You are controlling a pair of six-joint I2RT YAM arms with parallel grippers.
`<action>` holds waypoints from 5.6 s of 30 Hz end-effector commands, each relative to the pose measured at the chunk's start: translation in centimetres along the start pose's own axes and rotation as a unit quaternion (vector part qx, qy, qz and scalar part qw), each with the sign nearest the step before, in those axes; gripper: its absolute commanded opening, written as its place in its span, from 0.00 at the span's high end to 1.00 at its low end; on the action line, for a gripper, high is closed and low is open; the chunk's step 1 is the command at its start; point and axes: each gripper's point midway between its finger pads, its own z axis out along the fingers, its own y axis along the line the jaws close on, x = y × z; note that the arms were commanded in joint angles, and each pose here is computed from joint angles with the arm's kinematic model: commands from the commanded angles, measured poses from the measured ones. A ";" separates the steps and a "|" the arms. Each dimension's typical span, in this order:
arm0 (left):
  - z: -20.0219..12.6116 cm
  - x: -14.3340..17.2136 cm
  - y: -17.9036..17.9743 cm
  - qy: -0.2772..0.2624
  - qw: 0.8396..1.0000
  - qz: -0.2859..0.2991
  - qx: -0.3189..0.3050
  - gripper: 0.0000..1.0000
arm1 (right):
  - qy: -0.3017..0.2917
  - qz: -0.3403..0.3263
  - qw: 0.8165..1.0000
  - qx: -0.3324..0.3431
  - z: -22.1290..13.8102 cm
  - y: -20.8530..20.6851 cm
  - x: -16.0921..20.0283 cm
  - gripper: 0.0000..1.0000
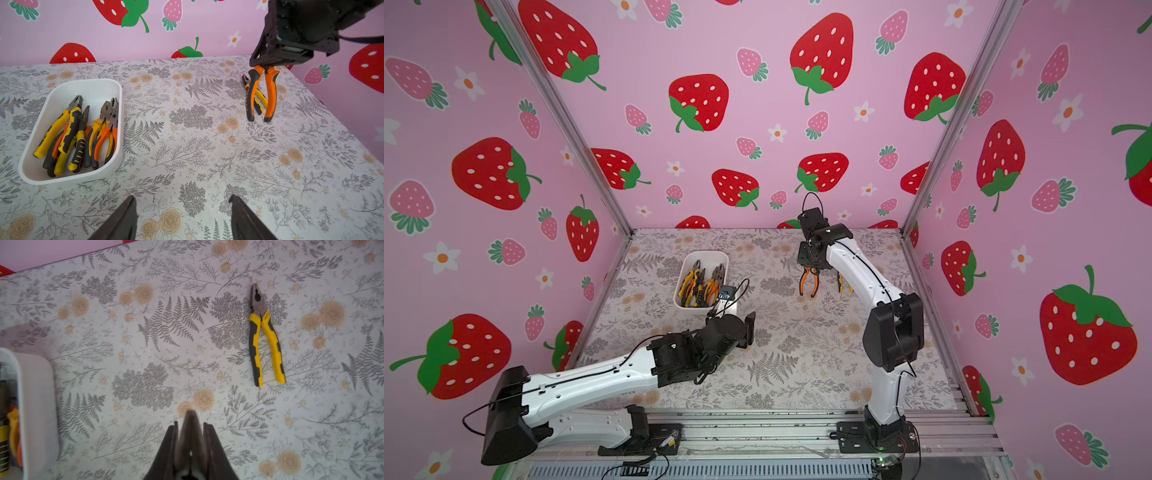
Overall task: Take the pliers out of the storage box
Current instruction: Place the pliers at the center of the board, then pick up the pliers from the storage box.
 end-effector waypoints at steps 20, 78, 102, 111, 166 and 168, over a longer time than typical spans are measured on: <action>4.5 4.6 1.4 0.068 0.998 -0.005 0.006 0.30 | 0.056 -0.077 0.995 -0.009 13.0 -2.4 -4.3 1.00; 7.0 7.0 1.3 0.101 0.995 -0.018 0.004 0.30 | 0.131 -0.069 0.989 0.004 19.5 -4.9 -0.9 1.00; 7.1 6.4 1.1 0.097 0.995 -0.016 0.008 0.30 | 0.154 -0.079 0.985 0.008 20.1 -5.2 0.0 0.68; 7.0 6.2 1.1 0.096 0.995 -0.015 0.008 0.30 | 0.129 -0.076 0.989 0.022 19.5 -5.6 -1.3 0.52; 15.2 3.0 21.5 0.298 0.940 -0.050 -0.160 0.38 | -0.185 -0.160 0.955 -0.169 -6.9 8.4 17.7 0.52; 15.7 2.8 21.8 0.298 0.939 -0.046 -0.164 0.38 | -0.185 -0.159 0.955 -0.169 -6.9 8.3 17.7 0.52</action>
